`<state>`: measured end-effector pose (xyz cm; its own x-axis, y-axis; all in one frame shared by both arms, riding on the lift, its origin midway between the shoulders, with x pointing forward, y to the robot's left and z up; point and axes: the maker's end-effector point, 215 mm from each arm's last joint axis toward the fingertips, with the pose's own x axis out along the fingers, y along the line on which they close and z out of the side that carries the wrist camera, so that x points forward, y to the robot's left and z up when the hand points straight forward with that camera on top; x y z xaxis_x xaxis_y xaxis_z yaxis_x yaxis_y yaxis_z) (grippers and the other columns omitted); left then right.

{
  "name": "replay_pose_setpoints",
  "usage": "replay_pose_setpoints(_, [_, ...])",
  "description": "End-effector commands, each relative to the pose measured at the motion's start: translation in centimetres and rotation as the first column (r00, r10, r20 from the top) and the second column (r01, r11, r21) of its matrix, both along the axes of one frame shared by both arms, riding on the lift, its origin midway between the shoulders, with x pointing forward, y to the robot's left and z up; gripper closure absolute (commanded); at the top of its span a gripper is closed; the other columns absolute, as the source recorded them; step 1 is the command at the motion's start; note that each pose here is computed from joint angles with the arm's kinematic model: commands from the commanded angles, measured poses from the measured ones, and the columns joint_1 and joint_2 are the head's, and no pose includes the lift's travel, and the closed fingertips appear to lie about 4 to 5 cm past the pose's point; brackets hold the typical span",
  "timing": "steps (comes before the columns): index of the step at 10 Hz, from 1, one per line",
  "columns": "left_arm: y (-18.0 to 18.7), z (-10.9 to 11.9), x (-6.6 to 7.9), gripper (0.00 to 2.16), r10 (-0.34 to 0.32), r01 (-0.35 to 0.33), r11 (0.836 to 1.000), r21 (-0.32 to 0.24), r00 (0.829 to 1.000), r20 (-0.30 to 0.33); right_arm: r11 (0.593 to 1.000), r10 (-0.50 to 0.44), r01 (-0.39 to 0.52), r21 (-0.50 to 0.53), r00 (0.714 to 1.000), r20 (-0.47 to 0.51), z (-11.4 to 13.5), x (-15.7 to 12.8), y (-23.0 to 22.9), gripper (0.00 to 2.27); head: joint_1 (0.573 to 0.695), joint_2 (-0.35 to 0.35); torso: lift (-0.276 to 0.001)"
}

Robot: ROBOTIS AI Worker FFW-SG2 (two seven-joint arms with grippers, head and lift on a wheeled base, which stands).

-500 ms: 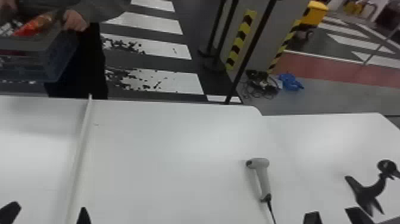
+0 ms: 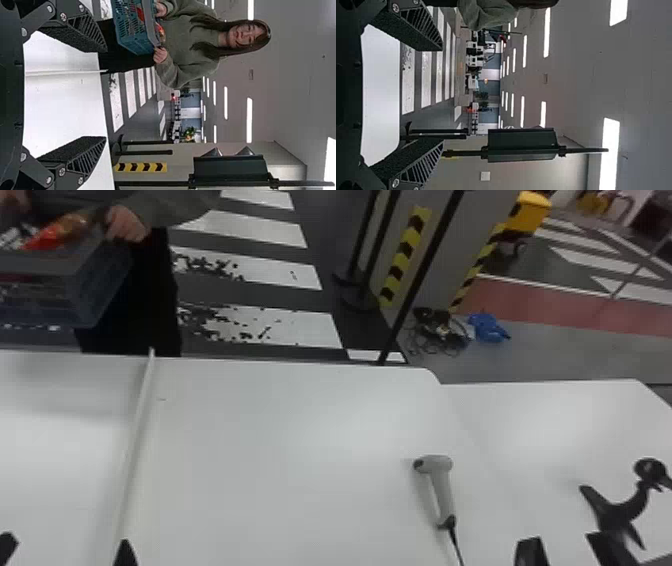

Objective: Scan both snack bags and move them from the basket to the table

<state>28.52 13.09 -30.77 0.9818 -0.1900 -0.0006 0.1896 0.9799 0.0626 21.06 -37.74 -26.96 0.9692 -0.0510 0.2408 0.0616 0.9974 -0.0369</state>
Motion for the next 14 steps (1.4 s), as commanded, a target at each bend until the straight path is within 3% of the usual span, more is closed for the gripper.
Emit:
replay_pose_setpoints(1, [0.4, 0.0, 0.2, 0.22, 0.004, -0.004, 1.0, 0.004, 1.0, -0.001, 1.0, -0.008, 0.008, -0.006, 1.0, 0.0, 0.0, 0.0, -0.3, 0.11, 0.695, -0.35, -0.098])
replay_pose_setpoints(14, [1.6, -0.1, 0.4, 0.19, 0.037, -0.037, 0.999, -0.011, 0.999, -0.003, 1.0, -0.002, 0.002, -0.004, 1.0, -0.006, -0.5, 0.4, 0.2, 0.11, 0.695, -0.35, -0.098])
